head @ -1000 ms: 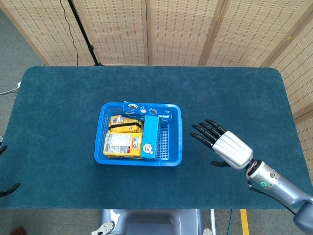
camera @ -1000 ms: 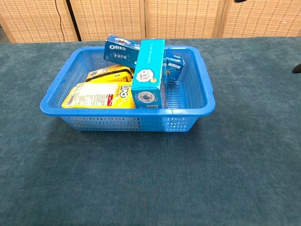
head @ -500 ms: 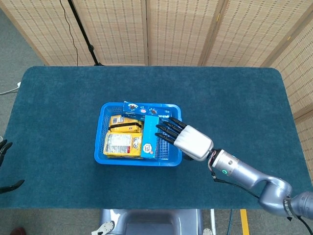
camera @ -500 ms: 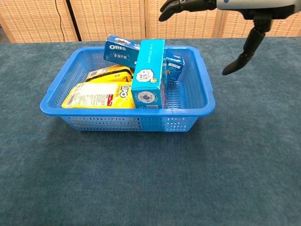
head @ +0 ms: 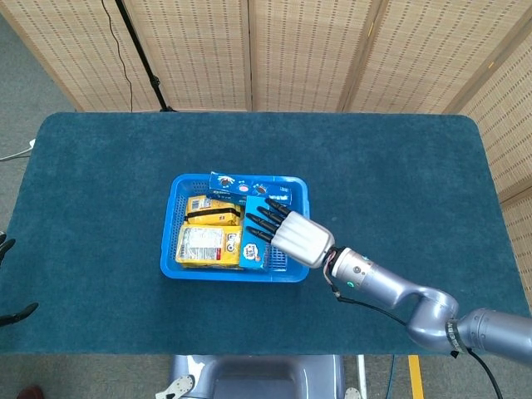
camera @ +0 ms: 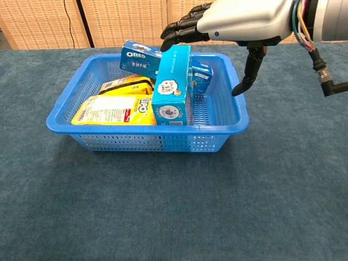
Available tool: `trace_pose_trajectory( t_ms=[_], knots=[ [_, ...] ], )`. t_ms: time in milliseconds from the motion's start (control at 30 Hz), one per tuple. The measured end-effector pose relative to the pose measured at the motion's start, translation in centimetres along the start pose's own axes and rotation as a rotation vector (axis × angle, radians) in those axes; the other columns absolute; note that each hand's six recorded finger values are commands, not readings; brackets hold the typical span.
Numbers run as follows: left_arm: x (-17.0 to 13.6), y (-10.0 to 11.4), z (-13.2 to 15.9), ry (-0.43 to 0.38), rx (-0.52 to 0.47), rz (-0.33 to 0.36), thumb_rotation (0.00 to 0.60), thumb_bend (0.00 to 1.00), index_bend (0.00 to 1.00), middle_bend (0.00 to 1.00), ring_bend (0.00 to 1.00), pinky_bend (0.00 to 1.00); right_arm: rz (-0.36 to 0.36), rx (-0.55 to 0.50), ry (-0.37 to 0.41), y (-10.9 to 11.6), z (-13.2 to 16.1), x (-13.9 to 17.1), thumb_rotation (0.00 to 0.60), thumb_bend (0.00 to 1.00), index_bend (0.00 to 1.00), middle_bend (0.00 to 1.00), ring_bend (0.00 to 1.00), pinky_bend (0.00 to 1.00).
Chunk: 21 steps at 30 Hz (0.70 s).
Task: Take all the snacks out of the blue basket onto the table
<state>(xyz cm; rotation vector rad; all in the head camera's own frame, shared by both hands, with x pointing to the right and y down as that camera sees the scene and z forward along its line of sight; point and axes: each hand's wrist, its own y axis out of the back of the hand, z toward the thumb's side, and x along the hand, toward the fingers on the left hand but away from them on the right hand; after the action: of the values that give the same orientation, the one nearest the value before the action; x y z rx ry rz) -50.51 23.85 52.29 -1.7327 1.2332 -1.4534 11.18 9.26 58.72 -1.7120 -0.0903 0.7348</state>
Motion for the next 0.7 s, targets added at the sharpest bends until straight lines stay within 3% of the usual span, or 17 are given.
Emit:
trace_pose_trajectory(
  t_ms=[233, 467, 700],
  knots=[
    [0.0, 0.0, 0.0, 0.000, 0.002, -0.001, 0.600, 0.02, 0.00, 0.00, 0.00, 0.00, 0.013, 0.077, 0.011, 0.5, 1.0, -1.8, 0.600, 0.00, 0.11, 0.00, 0.00, 0.03],
    [0.0, 0.0, -0.3, 0.001, -0.001, -0.002, 0.600, 0.02, 0.00, 0.00, 0.00, 0.00, 0.055, 0.129, -0.004, -0.5, 1.6, -3.8, 0.600, 0.00, 0.12, 0.00, 0.00, 0.05],
    [0.2, 0.1, -0.5, 0.005, -0.010, -0.002, 0.600, 0.02, 0.00, 0.00, 0.00, 0.00, 0.067, 0.197, -0.001, -1.0, 2.4, -4.6, 0.600, 0.00, 0.22, 0.06, 0.01, 0.14]
  ],
)
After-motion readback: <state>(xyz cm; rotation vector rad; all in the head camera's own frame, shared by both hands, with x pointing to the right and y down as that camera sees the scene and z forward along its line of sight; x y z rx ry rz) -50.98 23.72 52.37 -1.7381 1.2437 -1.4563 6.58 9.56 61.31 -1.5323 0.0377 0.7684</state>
